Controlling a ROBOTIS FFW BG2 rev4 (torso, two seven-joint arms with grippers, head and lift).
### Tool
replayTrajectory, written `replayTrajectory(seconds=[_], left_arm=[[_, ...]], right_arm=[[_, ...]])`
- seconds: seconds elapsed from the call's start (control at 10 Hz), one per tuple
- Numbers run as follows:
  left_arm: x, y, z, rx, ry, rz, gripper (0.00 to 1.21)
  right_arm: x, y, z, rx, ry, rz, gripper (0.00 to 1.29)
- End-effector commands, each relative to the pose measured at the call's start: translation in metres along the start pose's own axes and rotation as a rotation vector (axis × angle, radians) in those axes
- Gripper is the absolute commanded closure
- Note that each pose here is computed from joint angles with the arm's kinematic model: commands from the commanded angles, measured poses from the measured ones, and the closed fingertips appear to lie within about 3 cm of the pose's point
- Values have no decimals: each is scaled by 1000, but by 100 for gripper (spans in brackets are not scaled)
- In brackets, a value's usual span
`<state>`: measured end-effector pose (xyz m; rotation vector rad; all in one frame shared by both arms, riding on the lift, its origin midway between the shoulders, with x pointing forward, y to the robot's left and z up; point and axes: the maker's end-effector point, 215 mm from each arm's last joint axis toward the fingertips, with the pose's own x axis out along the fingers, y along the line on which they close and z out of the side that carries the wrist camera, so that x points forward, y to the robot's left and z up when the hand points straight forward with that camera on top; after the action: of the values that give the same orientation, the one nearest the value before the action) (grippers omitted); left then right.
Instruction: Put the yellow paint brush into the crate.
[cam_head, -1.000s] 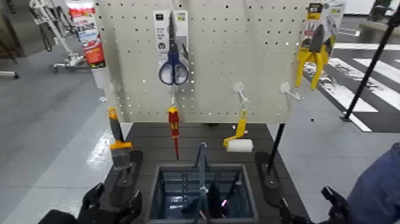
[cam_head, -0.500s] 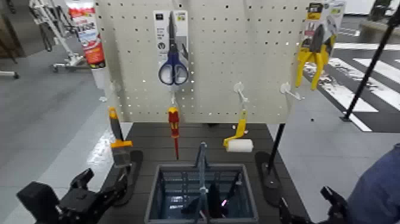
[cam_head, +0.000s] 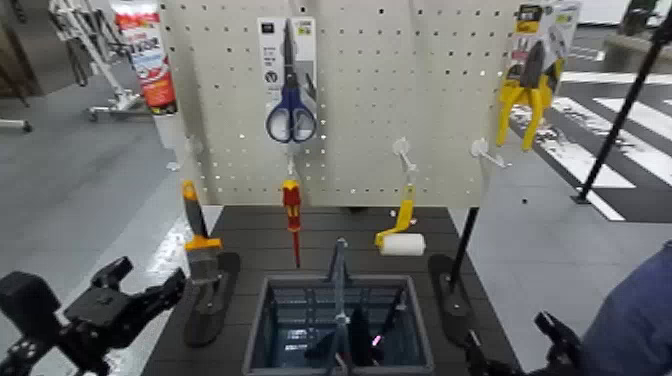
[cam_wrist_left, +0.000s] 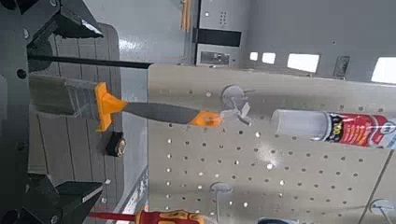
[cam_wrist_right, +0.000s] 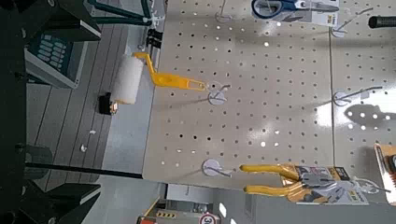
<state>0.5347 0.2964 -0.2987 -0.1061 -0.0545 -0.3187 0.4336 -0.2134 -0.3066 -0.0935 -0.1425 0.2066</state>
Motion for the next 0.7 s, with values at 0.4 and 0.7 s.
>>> replayTrajectory(seconds=[0.4,0.7], left_arm=[[17,37,29,11,-37,-52,15],[30,41,40,7,-51,-112,15]], right_arm=[[5,5,0,4,0,12,15],[8,8,-1,9,0,19,15]])
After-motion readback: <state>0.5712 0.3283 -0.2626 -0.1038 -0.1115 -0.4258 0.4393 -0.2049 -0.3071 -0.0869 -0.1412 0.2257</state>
